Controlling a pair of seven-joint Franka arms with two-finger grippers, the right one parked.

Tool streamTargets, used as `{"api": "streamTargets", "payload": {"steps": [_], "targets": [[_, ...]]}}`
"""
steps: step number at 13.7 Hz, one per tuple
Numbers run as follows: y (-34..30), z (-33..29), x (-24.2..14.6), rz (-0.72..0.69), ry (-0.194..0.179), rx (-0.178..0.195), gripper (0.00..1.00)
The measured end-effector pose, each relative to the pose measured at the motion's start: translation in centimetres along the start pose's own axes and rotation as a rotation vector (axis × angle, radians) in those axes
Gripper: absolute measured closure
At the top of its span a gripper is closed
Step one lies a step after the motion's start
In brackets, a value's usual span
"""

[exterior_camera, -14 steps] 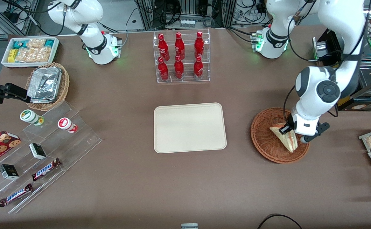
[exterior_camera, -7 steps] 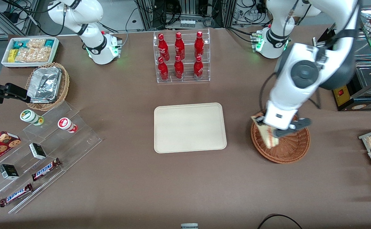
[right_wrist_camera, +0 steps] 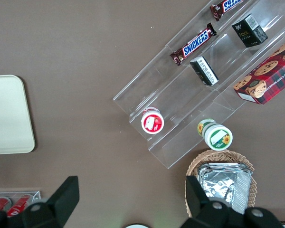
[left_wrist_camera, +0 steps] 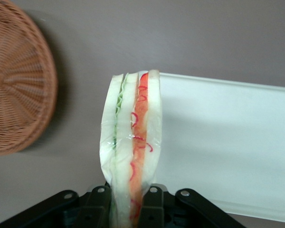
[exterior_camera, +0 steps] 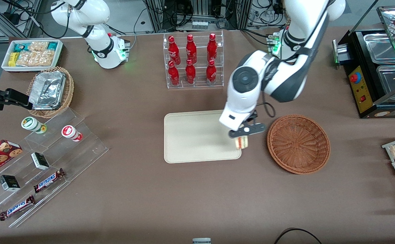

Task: Place sandwich from basket to tray
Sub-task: 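Lift the sandwich and carry it over the beige tray, then lower the sandwich onto the tray and open the left gripper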

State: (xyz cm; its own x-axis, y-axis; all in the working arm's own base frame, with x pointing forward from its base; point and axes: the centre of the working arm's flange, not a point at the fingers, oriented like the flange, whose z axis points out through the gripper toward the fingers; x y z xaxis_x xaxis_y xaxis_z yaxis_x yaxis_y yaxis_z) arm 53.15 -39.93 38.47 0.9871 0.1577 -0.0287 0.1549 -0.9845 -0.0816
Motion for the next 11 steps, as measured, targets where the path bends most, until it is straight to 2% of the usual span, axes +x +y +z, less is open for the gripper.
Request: {"api": "streamTargets", "payload": {"steps": [4,7,11], "targets": [[6.1,3.1,-2.6,0.085,0.009,-0.022,0.81],[9.6,6.5,-4.1,0.128,0.032,-0.065,0.81],[11.2,9.5,-5.1,0.153,0.036,-0.077,0.81]]}}
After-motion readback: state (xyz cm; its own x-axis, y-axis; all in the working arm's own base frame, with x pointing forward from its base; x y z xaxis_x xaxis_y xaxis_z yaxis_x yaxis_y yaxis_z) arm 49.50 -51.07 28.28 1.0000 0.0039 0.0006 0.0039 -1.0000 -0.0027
